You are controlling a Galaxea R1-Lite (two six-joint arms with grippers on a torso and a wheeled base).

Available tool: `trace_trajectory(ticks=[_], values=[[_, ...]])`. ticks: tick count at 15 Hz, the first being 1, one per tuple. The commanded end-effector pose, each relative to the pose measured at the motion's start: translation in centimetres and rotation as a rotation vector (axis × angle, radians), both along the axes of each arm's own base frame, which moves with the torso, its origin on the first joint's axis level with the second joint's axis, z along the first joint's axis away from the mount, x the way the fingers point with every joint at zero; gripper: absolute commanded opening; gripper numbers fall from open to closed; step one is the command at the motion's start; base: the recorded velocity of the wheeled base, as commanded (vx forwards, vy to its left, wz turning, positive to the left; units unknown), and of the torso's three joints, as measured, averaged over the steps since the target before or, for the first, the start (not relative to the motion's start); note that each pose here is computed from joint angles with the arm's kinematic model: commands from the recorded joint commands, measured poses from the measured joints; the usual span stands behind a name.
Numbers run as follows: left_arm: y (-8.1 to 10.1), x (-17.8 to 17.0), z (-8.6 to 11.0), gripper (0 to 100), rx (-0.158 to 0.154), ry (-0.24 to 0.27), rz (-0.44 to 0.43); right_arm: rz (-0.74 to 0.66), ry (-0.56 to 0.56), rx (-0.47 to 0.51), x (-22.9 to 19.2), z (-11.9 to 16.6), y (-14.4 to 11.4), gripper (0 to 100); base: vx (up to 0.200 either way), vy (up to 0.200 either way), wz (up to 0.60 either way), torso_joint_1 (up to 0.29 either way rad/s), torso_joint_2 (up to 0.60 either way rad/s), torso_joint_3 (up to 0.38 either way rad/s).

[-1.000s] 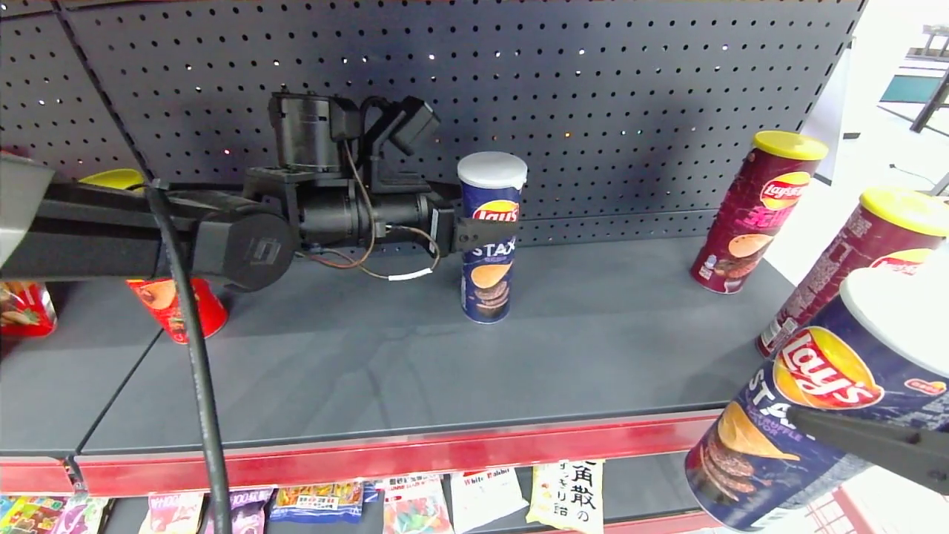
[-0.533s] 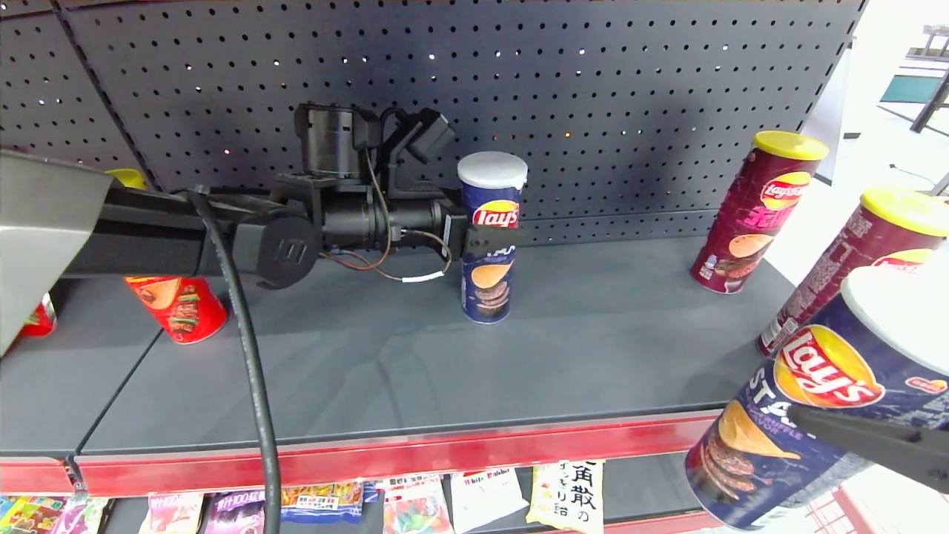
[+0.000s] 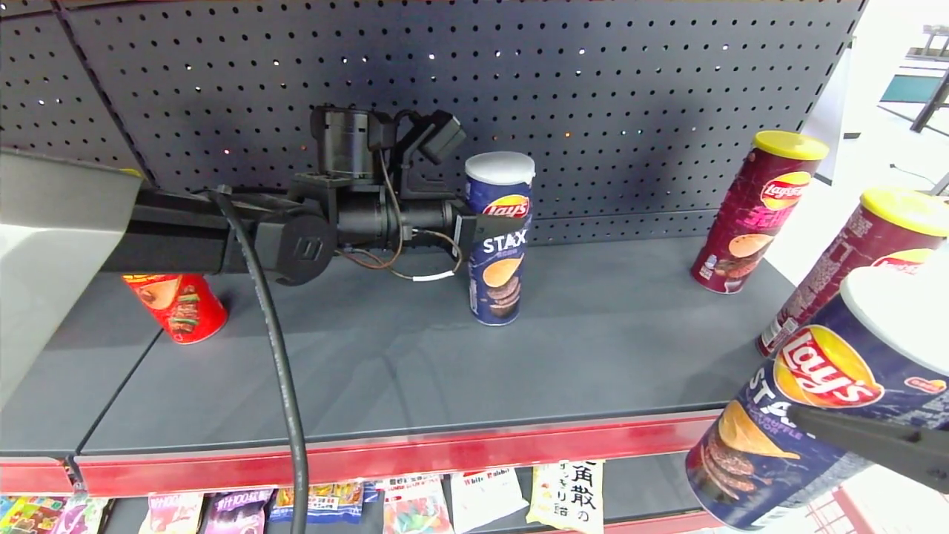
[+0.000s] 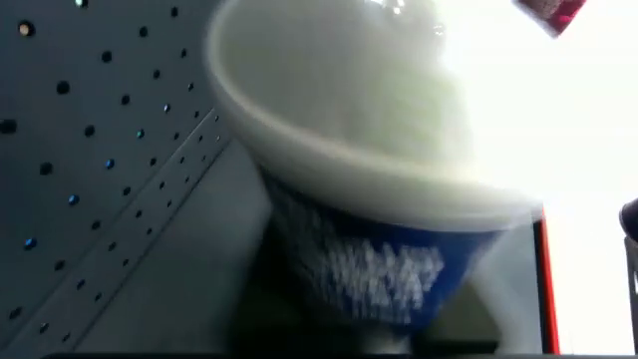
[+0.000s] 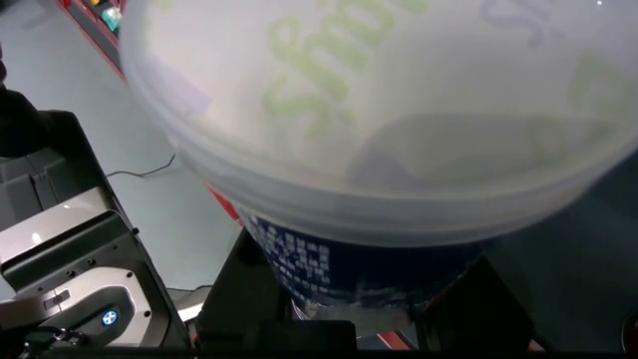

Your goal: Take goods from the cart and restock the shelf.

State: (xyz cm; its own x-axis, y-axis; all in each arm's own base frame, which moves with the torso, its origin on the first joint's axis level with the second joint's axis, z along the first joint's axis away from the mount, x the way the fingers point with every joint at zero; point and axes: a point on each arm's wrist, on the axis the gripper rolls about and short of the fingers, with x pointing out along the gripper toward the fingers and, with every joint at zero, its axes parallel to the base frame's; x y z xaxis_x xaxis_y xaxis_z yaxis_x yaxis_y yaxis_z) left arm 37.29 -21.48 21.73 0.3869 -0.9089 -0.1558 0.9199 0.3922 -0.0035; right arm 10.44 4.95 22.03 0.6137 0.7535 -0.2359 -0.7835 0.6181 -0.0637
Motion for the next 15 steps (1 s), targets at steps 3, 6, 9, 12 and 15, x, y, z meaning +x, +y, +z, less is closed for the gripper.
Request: trace_trajectory(ticks=[3, 6, 9, 12, 15], values=[[1.0, -2.1, 1.1, 0, -0.008, 0.007, -0.048, 0.001, -0.005, 0.002, 0.1, 0.2, 0.0, 0, 0.000, 0.000, 0.00, 0.000, 0.00, 0.000], [1.9, -5.3, 1.9, 0, -0.008, 0.025, -0.102, 0.001, -0.003, 0.001, 0.5, 0.4, 0.2, 0, 0.000, 0.000, 0.00, 0.000, 0.00, 0.000], [2.3, -7.6, 1.1, 0, 0.013, 0.052, -0.132, 0.001, -0.005, 0.002, 0.6, 0.5, 0.2, 0, 0.000, 0.000, 0.00, 0.000, 0.00, 0.000], [2.7, -8.6, 0.3, 0, 0.038, 0.044, -0.142, 0.001, -0.009, 0.003, 0.7, 0.8, 0.3, 0, 0.000, 0.000, 0.00, 0.000, 0.00, 0.000], [3.3, -9.9, -0.5, 0, 0.055, 0.074, -0.149, 0.002, -0.009, 0.003, 0.8, 0.8, 0.3, 0, 0.000, 0.000, 0.00, 0.000, 0.00, 0.000]])
